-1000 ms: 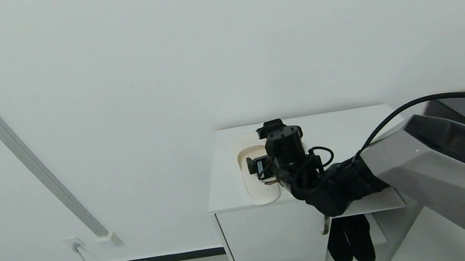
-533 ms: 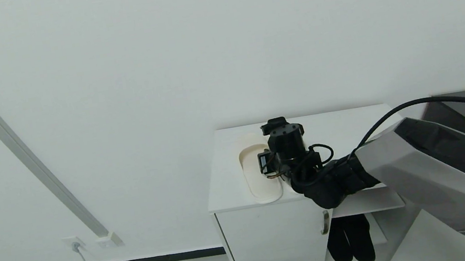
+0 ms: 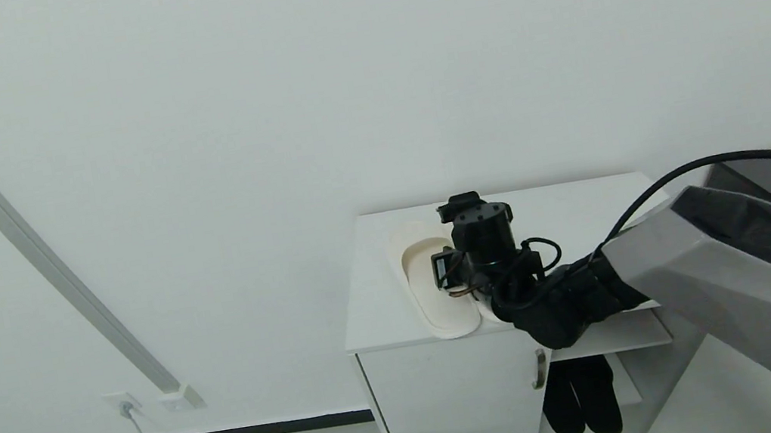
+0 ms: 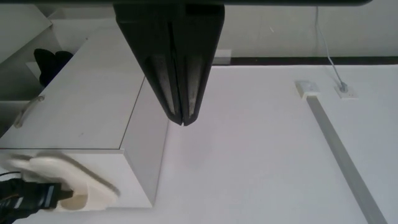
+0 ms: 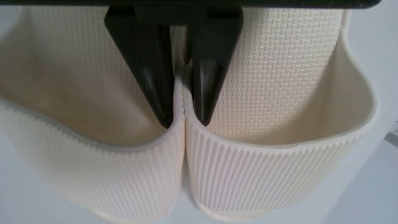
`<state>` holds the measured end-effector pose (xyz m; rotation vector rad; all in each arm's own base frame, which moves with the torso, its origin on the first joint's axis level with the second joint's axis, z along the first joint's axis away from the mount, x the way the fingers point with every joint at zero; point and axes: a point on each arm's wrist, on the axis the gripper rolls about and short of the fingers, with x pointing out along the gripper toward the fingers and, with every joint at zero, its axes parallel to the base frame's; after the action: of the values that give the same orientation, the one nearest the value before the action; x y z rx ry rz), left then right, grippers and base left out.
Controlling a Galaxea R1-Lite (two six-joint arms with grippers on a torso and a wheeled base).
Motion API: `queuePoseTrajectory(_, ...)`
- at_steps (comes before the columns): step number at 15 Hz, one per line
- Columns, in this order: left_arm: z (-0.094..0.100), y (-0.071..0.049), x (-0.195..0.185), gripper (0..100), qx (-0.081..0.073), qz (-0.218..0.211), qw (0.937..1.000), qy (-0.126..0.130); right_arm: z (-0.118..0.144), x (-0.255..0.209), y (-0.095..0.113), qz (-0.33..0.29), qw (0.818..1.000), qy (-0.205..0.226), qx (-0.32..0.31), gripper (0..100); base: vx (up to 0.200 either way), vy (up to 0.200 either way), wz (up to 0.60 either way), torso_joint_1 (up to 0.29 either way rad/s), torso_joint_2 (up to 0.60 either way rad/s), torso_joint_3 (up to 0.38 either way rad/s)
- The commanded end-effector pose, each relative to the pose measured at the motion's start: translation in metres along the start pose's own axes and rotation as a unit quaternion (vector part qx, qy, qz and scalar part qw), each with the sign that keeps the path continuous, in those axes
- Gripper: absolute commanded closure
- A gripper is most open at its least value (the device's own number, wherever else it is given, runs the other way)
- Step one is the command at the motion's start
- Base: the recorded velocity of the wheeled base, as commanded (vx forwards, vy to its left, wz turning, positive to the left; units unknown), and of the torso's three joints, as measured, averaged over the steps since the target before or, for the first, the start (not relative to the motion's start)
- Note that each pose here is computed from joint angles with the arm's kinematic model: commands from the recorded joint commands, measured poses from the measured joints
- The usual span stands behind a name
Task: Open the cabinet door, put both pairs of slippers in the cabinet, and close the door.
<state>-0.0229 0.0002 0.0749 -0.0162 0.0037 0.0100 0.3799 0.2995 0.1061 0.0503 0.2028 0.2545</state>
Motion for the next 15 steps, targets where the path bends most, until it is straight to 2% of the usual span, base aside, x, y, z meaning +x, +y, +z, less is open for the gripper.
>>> queuePoseTrajectory(1, 0.000, 0.000, 0.000, 100, 0.000, 0.000, 1.0000, 0.000, 0.039, -0.044, -0.018, 0.024, 0.999, -0.027, 0.013, 100, 0.000, 0.000, 0.00, 0.000, 0.00, 0.000)
queuePoseTrajectory(2, 0.000, 0.000, 0.000, 100, 0.001, 0.000, 1.0000, 0.001, 0.053, -0.077, -0.032, 0.036, 0.999, -0.026, 0.013, 100, 0.000, 0.000, 0.00, 0.000, 0.00, 0.000)
queuePoseTrajectory(4, 0.000, 0.000, 0.000, 100, 0.003, 0.000, 1.0000, 0.001, 0.060, -0.124, -0.054, 0.053, 0.998, -0.015, 0.004, 100, 0.000, 0.000, 0.00, 0.000, 0.00, 0.000)
queuePoseTrajectory(7, 0.000, 0.000, 0.000, 100, 0.005, 0.000, 1.0000, 0.000, 0.061, -0.165, -0.078, 0.079, 0.997, -0.006, -0.006, 100, 0.000, 0.000, 0.00, 0.000, 0.00, 0.000)
queuePoseTrajectory(9, 0.000, 0.000, 0.000, 100, 0.003, -0.001, 1.0000, 0.000, 0.059, -0.180, -0.089, 0.117, 0.993, -0.003, -0.003, 100, 0.000, 0.000, 0.00, 0.000, 0.00, 0.000)
queuePoseTrajectory(15, 0.000, 0.000, 0.000, 100, 0.003, -0.003, 1.0000, 0.001, 0.049, -0.176, -0.089, 0.130, 0.991, 0.009, -0.005, 100, 0.000, 0.000, 0.00, 0.000, 0.00, 0.000)
